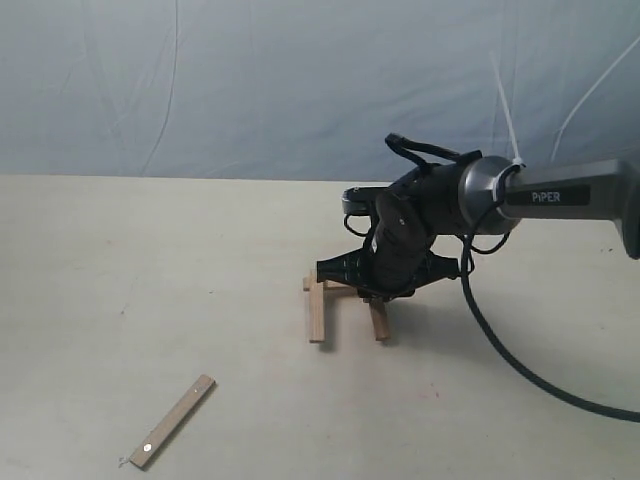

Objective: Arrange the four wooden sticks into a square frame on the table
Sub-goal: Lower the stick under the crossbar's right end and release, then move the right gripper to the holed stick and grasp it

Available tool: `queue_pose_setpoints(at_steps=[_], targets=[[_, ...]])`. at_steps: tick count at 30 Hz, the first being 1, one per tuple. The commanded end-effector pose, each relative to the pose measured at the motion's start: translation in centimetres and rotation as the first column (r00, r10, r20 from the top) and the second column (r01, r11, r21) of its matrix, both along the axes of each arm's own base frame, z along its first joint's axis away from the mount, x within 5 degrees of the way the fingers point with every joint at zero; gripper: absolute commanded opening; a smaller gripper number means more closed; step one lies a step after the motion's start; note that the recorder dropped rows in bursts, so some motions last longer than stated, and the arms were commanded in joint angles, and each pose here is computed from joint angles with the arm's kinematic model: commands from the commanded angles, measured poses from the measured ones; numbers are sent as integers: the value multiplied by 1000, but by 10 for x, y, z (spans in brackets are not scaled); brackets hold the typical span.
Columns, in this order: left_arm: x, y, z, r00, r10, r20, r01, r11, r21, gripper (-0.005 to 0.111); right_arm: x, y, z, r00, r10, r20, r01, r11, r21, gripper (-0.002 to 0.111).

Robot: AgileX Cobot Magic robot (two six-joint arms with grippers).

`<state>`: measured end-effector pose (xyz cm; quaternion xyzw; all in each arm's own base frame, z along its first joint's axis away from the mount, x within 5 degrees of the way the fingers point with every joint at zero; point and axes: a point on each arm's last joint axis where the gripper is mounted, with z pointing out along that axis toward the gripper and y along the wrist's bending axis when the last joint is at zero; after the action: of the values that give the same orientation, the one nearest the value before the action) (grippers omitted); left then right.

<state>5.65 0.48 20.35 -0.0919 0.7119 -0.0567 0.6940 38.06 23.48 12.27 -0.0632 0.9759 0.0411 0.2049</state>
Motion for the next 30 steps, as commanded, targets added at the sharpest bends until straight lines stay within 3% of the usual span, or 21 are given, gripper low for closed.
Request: queue_pose_setpoints(at_steps=[1,3,5,10,15,17,23,30], targets=[[0,0,-1,1000,-5,-1,5,1000,5,0,0,3,3,1000,-13,-2,13,1000,22,27],[0,0,-1,1000,-5,-1,5,1000,5,0,0,3,4,1000,-14,-1,14,1000,25,43],[0,0,-1,1000,-5,-1,5,1000,5,0,0,3,9,1000,-14,8,13,999,31,50],[0,0,-1,1000,-5,-1,5,1000,5,0,-4,2,50,997,36,63,-39,998,48,51],[0,0,-1,1000,-5,-1,5,1000,5,0,-23,20,87,942,333,33,-332,943,-19,51],[0,0,-1,1000,-5,-1,5,1000,5,0,-30,27,92,932,362,4,-361,932,-32,51],[0,0,-1,1000,-5,-1,5,1000,5,0,-33,38,91,966,259,17,-260,965,35,51],[0,0,-1,1000,-5,-1,5,1000,5,0,-32,62,46,965,263,-4,-263,964,45,51]])
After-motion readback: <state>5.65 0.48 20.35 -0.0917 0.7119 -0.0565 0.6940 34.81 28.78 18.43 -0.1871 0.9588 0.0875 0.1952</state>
